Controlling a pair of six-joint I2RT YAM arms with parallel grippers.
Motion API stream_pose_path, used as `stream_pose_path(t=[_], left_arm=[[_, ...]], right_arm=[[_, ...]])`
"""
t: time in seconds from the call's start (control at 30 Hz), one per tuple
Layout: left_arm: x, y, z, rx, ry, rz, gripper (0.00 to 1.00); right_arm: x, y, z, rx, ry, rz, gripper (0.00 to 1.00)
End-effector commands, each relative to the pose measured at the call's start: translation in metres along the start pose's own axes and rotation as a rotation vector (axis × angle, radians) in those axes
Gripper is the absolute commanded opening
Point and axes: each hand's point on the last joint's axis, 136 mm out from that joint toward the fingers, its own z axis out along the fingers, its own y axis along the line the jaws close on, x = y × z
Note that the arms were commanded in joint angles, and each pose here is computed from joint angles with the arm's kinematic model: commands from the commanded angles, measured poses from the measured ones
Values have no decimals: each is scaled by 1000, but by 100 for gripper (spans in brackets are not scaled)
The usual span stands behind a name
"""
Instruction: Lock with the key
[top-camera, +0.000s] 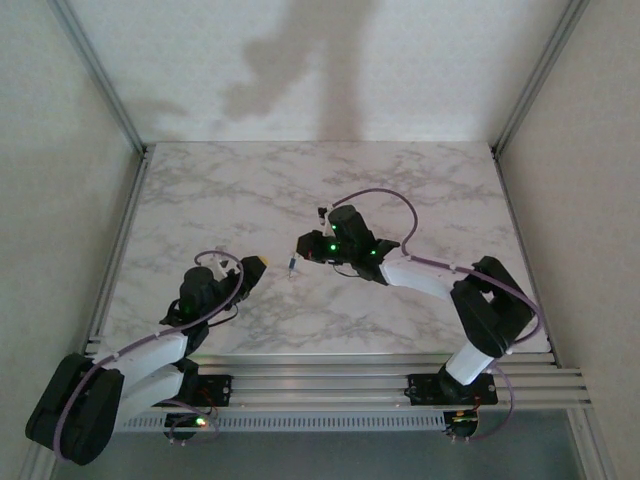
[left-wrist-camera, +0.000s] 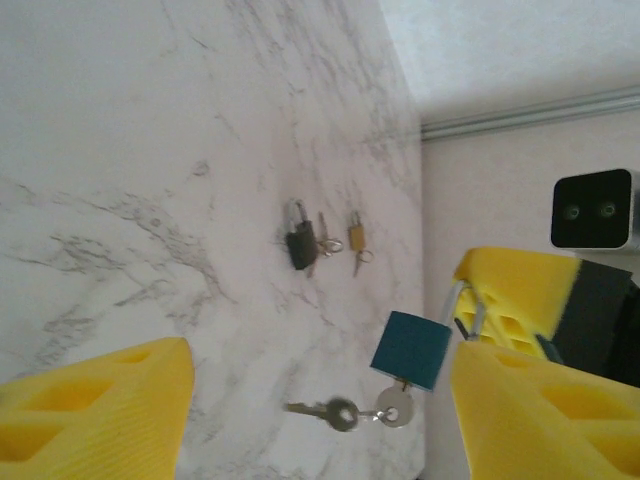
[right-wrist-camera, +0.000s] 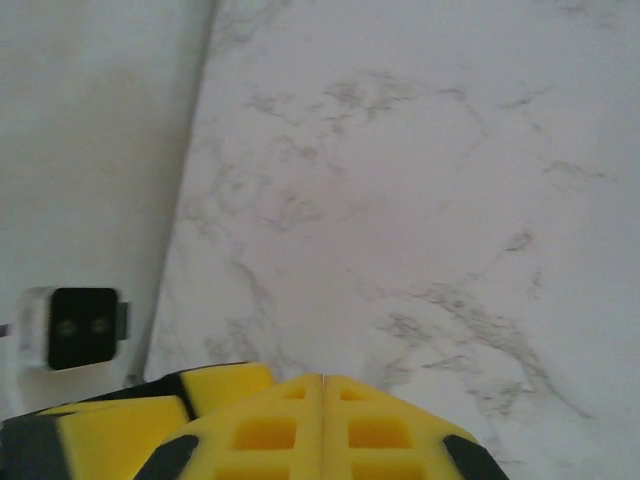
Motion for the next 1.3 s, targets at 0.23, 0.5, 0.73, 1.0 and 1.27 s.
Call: stream_pose_path(t=[0.23, 0.5, 0.73, 1.0, 1.27], left_arm=[[7, -82, -10, 354, 85, -16, 70], [33, -94, 4, 302, 167, 125, 68], [43, -76, 13, 210, 209, 191, 68], [42, -73, 13, 192, 200, 215, 64], [48, -86, 12, 234, 218, 228, 57]], right_arm=[[-6, 22, -22, -7, 40, 47, 0], [1, 23, -19, 10, 112, 112, 0], [3, 37, -23, -21, 148, 127, 0], [8, 47, -25, -35, 184, 116, 0], [12, 49, -24, -22, 209, 107, 0]])
